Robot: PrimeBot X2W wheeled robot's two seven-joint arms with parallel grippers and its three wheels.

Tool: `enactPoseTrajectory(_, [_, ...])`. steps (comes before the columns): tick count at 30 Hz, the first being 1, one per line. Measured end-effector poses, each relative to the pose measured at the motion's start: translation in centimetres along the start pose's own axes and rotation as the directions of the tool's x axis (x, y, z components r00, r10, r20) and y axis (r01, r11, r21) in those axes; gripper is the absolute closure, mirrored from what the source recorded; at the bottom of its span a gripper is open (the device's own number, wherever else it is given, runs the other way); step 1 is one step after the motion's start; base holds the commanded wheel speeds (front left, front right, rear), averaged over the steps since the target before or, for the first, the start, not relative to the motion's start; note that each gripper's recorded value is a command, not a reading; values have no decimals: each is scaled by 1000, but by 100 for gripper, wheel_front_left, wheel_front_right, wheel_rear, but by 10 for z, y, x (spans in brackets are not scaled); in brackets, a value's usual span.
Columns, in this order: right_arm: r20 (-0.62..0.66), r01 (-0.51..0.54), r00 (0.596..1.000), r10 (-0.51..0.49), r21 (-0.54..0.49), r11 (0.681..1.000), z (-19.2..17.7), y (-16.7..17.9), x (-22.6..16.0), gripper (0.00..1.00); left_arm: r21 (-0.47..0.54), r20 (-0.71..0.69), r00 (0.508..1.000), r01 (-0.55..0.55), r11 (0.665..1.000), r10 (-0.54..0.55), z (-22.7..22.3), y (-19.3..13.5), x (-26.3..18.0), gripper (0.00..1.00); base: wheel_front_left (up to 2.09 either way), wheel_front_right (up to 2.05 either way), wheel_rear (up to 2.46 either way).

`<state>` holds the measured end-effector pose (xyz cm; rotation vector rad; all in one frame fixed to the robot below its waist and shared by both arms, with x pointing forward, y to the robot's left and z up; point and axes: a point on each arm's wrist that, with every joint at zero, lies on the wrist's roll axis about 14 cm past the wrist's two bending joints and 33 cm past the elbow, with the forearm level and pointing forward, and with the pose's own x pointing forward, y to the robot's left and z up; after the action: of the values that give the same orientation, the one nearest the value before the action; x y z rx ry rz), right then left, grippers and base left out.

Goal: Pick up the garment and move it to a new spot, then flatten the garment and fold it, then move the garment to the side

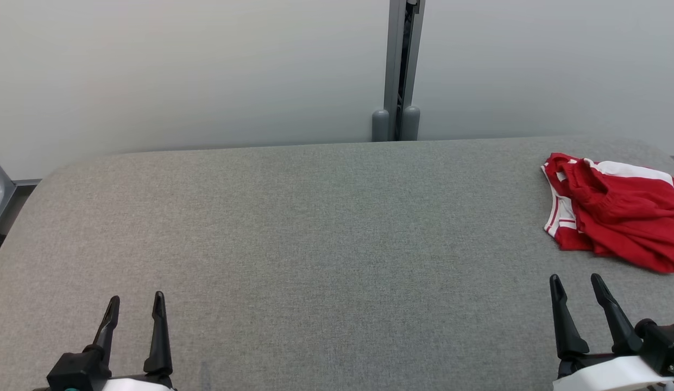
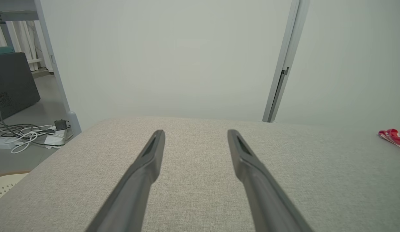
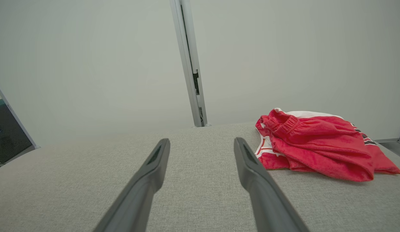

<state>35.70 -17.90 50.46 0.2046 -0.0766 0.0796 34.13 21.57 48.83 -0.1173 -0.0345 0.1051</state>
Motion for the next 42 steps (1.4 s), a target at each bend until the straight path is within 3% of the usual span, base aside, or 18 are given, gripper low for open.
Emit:
enactPoseTrajectory(7, [4,-1,1000,1,-4,1000,1,1,-1,0,8,-12,1000,1,1000,-1,-4,1,-1,0,0,0,0])
enactPoseTrajectory(8, [2,-1,1000,1,-3,1000,0,1,-1,100,8,-15,1000,1,1000,-1,-4,0,-1,100,0,0,0])
enactPoseTrajectory(14, [-85,22,996,-20,24,999,-27,0,-14,100,-13,-118,993,-16,1000,14,-35,1,-16,100,0,0,0])
enactPoseTrajectory(24, [-116,89,991,-68,186,978,-32,-8,-14,100,-191,-165,985,-78,978,46,-42,5,-15,100,0,0,0])
enactPoseTrajectory(34, [-119,137,988,-102,336,932,-28,-15,-8,100,-354,-172,984,-112,929,53,-38,5,-8,100,0,0,0])
enactPoseTrajectory(42, [-126,160,985,-115,453,877,-26,-17,-3,100,-481,-175,983,-128,867,48,-35,3,-2,100,0,0,0])
